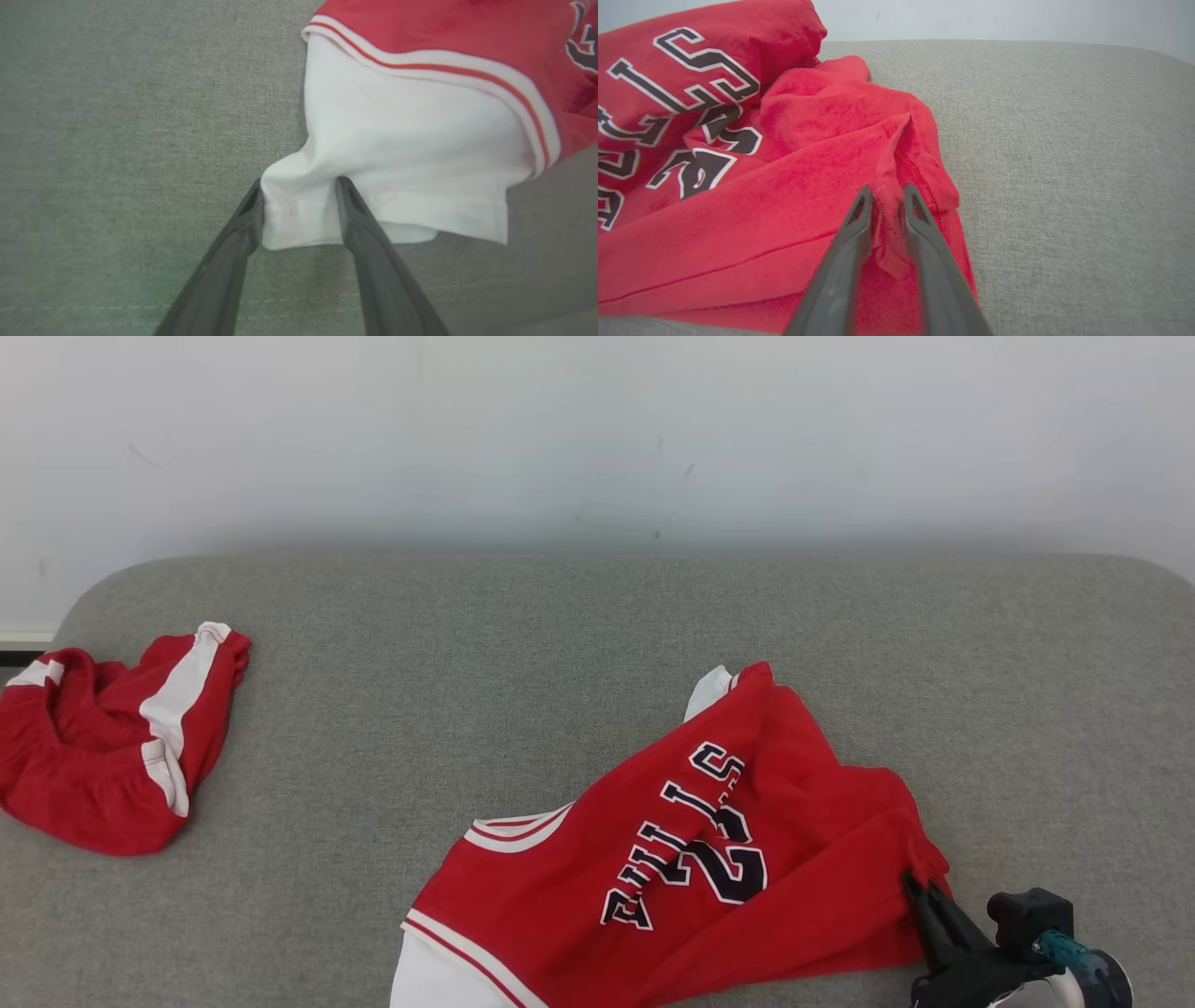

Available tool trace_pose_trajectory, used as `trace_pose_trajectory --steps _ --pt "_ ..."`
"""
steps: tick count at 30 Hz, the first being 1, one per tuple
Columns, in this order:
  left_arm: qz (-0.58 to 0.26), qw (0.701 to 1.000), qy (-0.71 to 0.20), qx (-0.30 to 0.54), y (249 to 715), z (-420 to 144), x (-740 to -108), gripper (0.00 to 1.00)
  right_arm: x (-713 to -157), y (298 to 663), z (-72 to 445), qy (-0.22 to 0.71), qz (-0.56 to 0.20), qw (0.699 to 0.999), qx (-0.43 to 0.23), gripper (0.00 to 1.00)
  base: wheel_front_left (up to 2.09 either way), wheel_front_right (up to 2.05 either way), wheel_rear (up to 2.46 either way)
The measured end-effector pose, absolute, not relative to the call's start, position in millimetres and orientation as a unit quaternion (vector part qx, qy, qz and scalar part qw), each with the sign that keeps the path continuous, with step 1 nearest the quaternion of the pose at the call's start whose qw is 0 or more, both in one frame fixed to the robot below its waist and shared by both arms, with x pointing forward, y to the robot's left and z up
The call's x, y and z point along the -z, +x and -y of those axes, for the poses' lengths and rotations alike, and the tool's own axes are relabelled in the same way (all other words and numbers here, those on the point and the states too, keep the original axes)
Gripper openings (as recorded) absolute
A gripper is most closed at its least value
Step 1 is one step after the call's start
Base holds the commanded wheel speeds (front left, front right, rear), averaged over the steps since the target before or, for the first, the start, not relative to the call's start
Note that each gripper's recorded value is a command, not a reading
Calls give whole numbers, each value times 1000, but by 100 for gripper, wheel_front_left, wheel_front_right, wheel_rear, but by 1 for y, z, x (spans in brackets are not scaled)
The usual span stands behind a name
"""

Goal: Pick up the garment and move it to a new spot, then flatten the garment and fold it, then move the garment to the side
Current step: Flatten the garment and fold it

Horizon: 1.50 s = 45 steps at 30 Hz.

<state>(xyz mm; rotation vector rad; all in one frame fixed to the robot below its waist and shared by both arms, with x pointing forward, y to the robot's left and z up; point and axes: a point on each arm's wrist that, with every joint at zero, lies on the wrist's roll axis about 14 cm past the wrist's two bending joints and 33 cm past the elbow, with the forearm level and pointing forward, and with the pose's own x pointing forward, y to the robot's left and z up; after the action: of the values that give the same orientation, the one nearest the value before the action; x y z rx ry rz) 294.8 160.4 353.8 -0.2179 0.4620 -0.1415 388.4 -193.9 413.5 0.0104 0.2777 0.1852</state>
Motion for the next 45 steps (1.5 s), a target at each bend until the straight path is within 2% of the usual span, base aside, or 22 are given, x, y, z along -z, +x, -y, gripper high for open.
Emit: trace_pose_trajectory --steps 5,13,22,27,31,34,38,45 --pt "-193 969 -137 76 308 -154 -374 0 -427 391 192 11 -116 988 -98 0 0 0 0" --pt "-121 981 -136 62 309 -171 -413 0 -434 369 195 24 -98 990 -97 0 0 0 0" --pt "-37 988 -109 99 343 -166 -469 0 -471 384 184 27 -43 992 -113 0 0 0 0" --pt "10 989 -53 141 394 -164 -520 0 -507 420 176 9 -2 991 -136 0 0 0 0" --pt "55 980 -24 190 441 -146 -576 0 -549 462 177 11 44 989 -138 0 0 0 0" --pt "86 974 35 207 480 -148 -618 0 -586 499 177 8 82 987 -140 0 0 0 0" --pt "131 966 64 212 532 -147 -673 0 -627 546 177 14 114 983 -140 0 0 0 0" --pt "181 964 56 185 613 -156 -744 0 -689 622 177 42 152 978 -135 0 0 0 0"
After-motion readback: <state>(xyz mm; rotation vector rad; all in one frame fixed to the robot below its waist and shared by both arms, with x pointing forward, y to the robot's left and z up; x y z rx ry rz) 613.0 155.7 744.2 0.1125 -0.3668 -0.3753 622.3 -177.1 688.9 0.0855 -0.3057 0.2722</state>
